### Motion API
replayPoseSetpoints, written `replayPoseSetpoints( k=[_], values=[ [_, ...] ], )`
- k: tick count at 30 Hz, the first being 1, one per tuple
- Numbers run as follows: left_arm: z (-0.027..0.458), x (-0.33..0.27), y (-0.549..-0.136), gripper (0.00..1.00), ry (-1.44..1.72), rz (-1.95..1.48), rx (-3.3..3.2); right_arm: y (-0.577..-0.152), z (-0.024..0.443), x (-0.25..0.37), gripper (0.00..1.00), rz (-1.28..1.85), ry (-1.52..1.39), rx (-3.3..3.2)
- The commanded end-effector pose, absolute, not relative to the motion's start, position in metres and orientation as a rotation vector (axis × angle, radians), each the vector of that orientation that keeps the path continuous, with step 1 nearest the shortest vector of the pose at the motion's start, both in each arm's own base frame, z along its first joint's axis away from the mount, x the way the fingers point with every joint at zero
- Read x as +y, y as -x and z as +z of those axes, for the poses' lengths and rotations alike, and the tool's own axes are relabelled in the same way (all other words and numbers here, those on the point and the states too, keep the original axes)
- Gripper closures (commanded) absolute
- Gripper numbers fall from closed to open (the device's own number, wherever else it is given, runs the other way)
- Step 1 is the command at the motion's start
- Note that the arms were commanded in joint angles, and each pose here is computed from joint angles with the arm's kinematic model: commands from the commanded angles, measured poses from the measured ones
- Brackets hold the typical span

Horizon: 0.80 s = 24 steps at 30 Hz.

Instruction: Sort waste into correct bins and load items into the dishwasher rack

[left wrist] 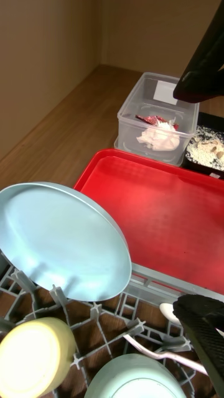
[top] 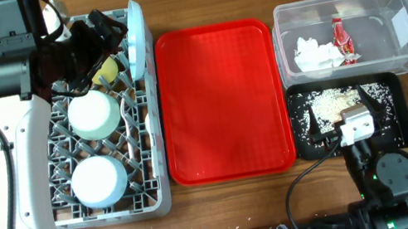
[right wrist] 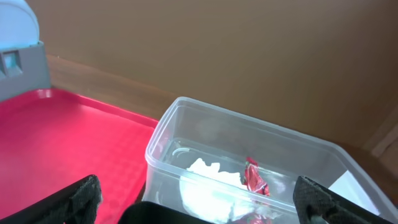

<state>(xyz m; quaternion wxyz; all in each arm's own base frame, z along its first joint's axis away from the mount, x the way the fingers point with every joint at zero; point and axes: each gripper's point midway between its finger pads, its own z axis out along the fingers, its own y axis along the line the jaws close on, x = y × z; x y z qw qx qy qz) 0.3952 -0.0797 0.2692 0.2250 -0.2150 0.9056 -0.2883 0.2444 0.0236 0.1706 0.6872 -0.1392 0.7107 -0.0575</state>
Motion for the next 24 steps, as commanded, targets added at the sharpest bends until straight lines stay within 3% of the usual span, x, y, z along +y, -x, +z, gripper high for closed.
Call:
replayPoseSetpoints(
  k=[1, 21, 24],
  values=[
    [0.273, -0.08, -0.394, 0.0, 0.575, -0.788, 2.488, -0.243, 0.175, 0.028, 0.0, -0.137, 0.352, 1.563],
    [0.273, -0.08, -0.394, 0.0, 0.576, -0.787, 2.488, -0.243, 0.175, 0.028, 0.0, -0.137, 0.352, 1.563],
    [0.313, -0.079, -0.374, 0.0, 0.52, -0.8, 2.389, -0.243, 0.175, 0.028, 0.0, -0.137, 0.351, 1.563]
  ],
)
